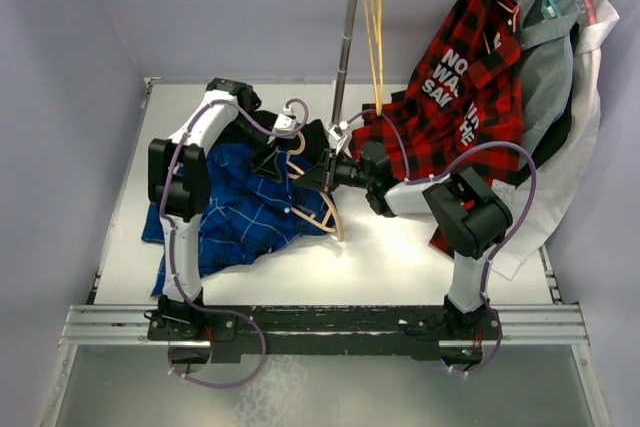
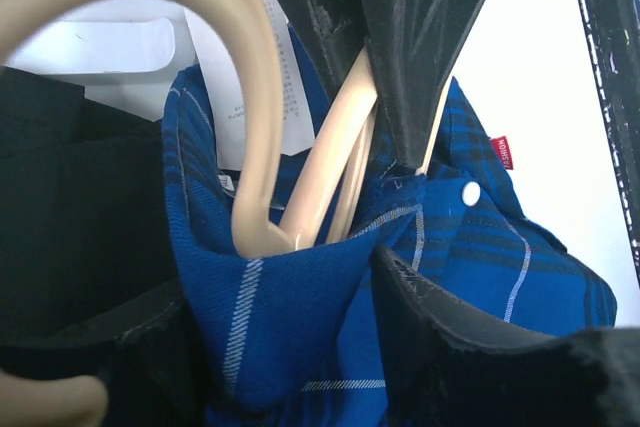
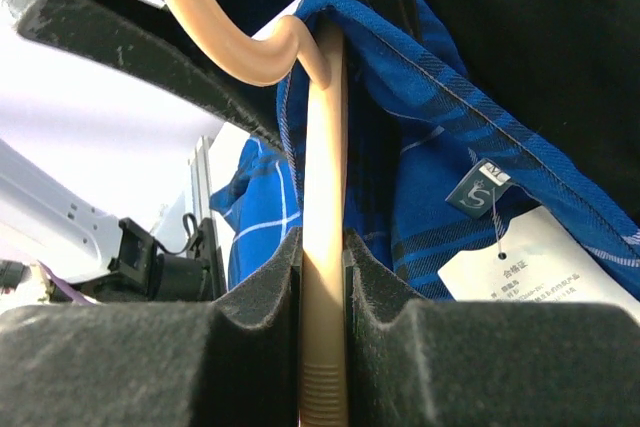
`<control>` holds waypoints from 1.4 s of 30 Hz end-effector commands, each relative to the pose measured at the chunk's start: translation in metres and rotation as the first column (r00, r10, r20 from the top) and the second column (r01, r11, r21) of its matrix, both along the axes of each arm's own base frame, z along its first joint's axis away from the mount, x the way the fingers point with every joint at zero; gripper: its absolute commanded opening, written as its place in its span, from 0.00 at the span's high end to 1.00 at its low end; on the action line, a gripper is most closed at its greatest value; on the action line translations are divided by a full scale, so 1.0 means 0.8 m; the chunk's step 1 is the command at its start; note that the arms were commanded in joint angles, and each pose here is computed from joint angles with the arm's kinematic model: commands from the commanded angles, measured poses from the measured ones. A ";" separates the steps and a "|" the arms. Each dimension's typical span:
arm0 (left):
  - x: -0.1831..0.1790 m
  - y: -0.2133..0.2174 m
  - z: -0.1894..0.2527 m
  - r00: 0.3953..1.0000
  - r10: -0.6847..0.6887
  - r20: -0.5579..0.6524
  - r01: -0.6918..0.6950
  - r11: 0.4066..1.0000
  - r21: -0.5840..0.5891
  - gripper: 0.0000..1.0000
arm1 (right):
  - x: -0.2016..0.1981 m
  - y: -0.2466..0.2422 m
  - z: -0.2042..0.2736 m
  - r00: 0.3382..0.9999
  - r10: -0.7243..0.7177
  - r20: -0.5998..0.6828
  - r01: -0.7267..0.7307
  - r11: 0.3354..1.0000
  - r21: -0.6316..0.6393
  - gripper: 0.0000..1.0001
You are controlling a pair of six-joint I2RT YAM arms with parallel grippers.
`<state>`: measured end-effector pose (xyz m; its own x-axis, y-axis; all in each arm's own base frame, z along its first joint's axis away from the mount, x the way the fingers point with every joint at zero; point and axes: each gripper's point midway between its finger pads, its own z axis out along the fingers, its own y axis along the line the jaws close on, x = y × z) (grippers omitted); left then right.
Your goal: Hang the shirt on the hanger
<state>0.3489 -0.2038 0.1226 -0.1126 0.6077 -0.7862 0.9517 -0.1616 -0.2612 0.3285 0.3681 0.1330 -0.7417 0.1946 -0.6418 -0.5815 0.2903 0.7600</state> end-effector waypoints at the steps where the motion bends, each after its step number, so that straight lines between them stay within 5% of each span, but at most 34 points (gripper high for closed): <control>1: -0.017 -0.009 0.028 1.000 -0.020 0.017 0.021 0.997 -0.072 0.46 | 0.027 -0.003 0.058 0.989 -0.056 0.139 0.048 0.997 0.067 1.00; 11: -0.024 -0.012 0.040 0.999 -0.031 0.045 0.036 0.993 -0.110 1.00 | 0.027 -0.003 0.059 0.988 -0.058 0.143 0.048 0.996 0.071 1.00; 23: -0.041 -0.015 0.065 0.995 -0.040 0.090 0.054 0.987 -0.152 1.00 | 0.025 -0.003 0.060 0.988 -0.054 0.145 0.043 0.996 0.076 1.00; 24: -0.040 -0.016 0.067 0.996 -0.032 0.079 0.043 0.988 -0.151 0.96 | 0.026 -0.002 0.060 0.988 -0.054 0.146 0.043 0.996 0.076 1.00; 26: -0.040 -0.016 0.070 0.998 -0.021 0.065 0.030 0.988 -0.150 0.70 | 0.026 -0.002 0.060 0.988 -0.054 0.147 0.044 0.996 0.074 1.00; 34: -0.046 -0.018 0.082 0.999 -0.003 0.052 0.011 0.987 -0.161 0.43 | 0.026 -0.002 0.055 0.988 -0.048 0.146 0.038 0.997 0.069 1.00; 35: -0.046 -0.018 0.082 0.999 -0.002 0.049 0.010 0.987 -0.160 0.32 | 0.025 -0.002 0.056 0.988 -0.048 0.146 0.038 0.997 0.070 1.00; 36: -0.045 -0.018 0.083 0.999 -0.001 0.048 0.008 0.987 -0.158 0.08 | 0.026 -0.002 0.056 0.988 -0.048 0.146 0.038 0.997 0.069 1.00; 37: -0.044 -0.018 0.082 0.999 0.003 0.044 0.004 0.988 -0.154 0.01 | 0.026 -0.002 0.056 0.988 -0.048 0.147 0.038 0.997 0.068 1.00; 42: -0.039 -0.017 0.083 0.999 0.016 0.034 -0.011 0.990 -0.142 0.00 | 0.025 -0.002 0.058 0.988 -0.048 0.148 0.038 0.997 0.069 1.00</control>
<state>0.3240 -0.2104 0.1541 -0.0968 0.5422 -0.8346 0.9571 -0.1795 -0.2276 0.3247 0.3687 0.1431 -0.7145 0.1754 -0.6773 -0.6318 0.2541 0.7323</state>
